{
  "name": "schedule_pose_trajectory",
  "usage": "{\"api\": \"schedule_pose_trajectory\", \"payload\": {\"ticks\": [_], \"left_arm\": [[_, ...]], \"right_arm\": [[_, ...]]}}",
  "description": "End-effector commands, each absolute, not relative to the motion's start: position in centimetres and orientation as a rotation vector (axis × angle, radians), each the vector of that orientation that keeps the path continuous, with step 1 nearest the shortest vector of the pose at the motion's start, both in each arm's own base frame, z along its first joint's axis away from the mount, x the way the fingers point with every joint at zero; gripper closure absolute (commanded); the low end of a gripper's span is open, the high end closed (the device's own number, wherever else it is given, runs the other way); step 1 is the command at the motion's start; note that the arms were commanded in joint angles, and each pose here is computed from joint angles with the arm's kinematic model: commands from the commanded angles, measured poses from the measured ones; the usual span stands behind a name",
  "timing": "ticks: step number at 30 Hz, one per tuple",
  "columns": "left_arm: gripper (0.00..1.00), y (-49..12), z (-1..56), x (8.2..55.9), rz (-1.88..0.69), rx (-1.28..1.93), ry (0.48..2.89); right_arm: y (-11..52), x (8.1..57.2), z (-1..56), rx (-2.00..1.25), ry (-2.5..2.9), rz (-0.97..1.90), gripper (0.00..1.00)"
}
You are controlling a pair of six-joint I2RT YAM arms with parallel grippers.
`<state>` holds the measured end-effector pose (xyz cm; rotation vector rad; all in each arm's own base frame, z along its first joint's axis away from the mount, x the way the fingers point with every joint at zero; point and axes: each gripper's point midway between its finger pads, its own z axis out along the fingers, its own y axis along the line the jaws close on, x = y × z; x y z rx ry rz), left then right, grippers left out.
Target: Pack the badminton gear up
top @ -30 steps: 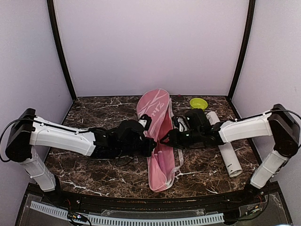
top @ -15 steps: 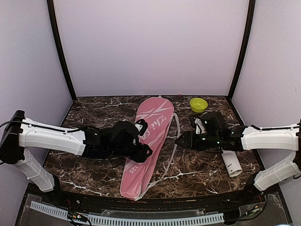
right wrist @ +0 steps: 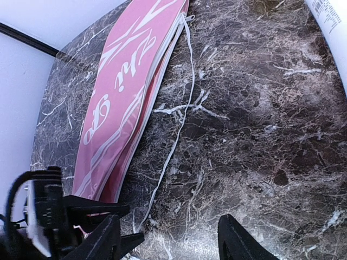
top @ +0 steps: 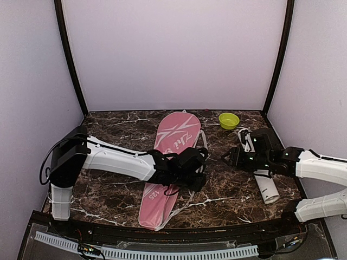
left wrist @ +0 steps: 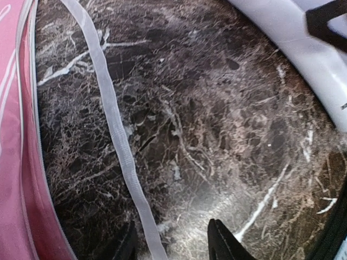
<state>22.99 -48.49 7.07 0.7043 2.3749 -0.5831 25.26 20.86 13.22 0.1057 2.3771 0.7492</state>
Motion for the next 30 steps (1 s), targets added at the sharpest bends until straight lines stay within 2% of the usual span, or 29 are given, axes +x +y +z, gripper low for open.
{"api": "schedule_pose_trajectory", "payload": {"ticks": [1, 10, 16, 19, 22, 30], "left_arm": [[0.55, -48.3, 5.8, 23.9, -0.46, 0.672, 2.415], [0.61, -49.0, 3.4, 23.7, -0.406, 0.737, 2.442], [0.8, -48.3, 2.4, 23.8, -0.34, 0.735, 2.467], [0.85, -48.1, 2.4, 23.9, -0.328, 0.725, 2.469], [1.0, -48.1, 2.6, 24.0, -0.326, 0.715, 2.468], [1.0, -48.7, 9.2, 25.3, -0.386, 0.642, 2.353]], "right_arm": [[19.4, 25.1, 13.6, 0.121, 2.348, 0.718, 0.39], [18.4, 24.4, 11.7, 0.156, 2.374, 0.727, 0.39], [18.3, 24.4, 11.9, 0.179, 2.359, 0.745, 0.39], [18.2, 24.5, 12.2, 0.182, 2.352, 0.746, 0.39], [18.1, 24.6, 12.3, 0.186, 2.349, 0.742, 0.39], [17.9, 24.7, 12.6, 0.21, 2.341, 0.742, 0.39]]}}
